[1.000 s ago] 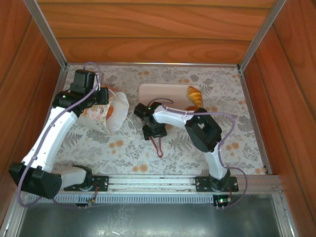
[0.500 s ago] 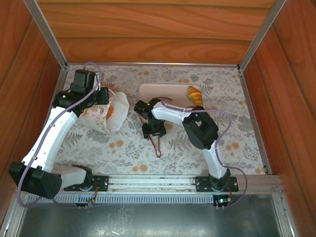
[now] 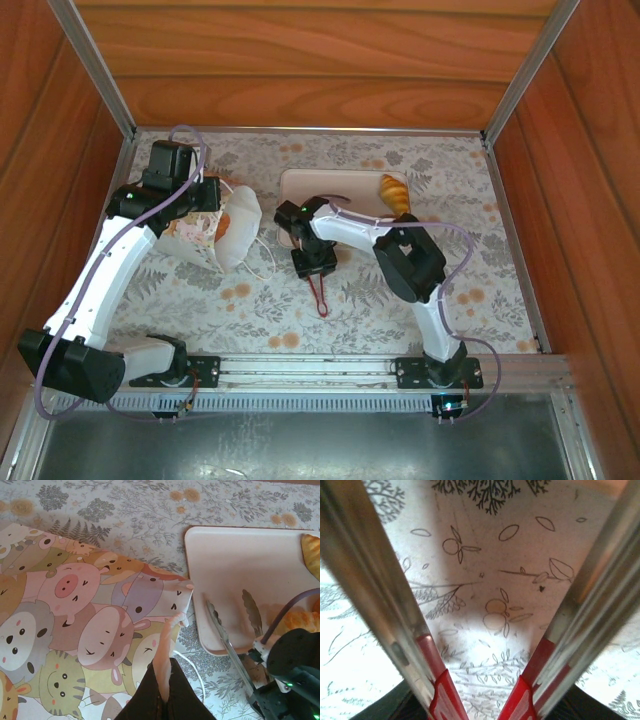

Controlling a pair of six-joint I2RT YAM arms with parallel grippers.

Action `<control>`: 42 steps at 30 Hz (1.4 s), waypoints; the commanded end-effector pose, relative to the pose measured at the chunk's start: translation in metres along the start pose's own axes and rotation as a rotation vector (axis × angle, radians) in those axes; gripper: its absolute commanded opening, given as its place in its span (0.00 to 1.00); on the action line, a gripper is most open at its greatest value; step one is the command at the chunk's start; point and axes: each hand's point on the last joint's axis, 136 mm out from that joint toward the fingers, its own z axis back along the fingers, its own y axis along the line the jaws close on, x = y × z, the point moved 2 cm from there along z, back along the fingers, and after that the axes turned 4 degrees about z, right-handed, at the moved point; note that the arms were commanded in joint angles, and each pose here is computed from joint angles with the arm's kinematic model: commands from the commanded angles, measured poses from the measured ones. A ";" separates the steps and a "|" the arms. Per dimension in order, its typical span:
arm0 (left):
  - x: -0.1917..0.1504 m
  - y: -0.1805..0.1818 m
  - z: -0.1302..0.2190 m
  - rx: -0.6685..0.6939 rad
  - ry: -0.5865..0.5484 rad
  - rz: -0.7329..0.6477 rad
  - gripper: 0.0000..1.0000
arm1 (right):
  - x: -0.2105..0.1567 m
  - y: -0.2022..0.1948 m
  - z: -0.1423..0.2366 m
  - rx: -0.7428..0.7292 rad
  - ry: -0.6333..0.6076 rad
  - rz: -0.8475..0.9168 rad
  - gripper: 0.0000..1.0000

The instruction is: Take the fake bread out of the paper bag

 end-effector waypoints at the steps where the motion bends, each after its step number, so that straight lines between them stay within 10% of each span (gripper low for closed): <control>1: 0.009 0.001 0.009 0.000 -0.049 0.014 0.00 | -0.005 0.005 0.053 0.067 -0.095 0.043 0.50; 29: 0.018 -0.002 0.015 -0.007 -0.074 0.028 0.00 | -0.026 0.028 0.182 0.377 -0.437 0.158 0.48; 42: 0.023 -0.003 0.023 -0.005 -0.091 0.022 0.00 | -0.030 0.082 0.159 0.627 -0.367 0.370 0.48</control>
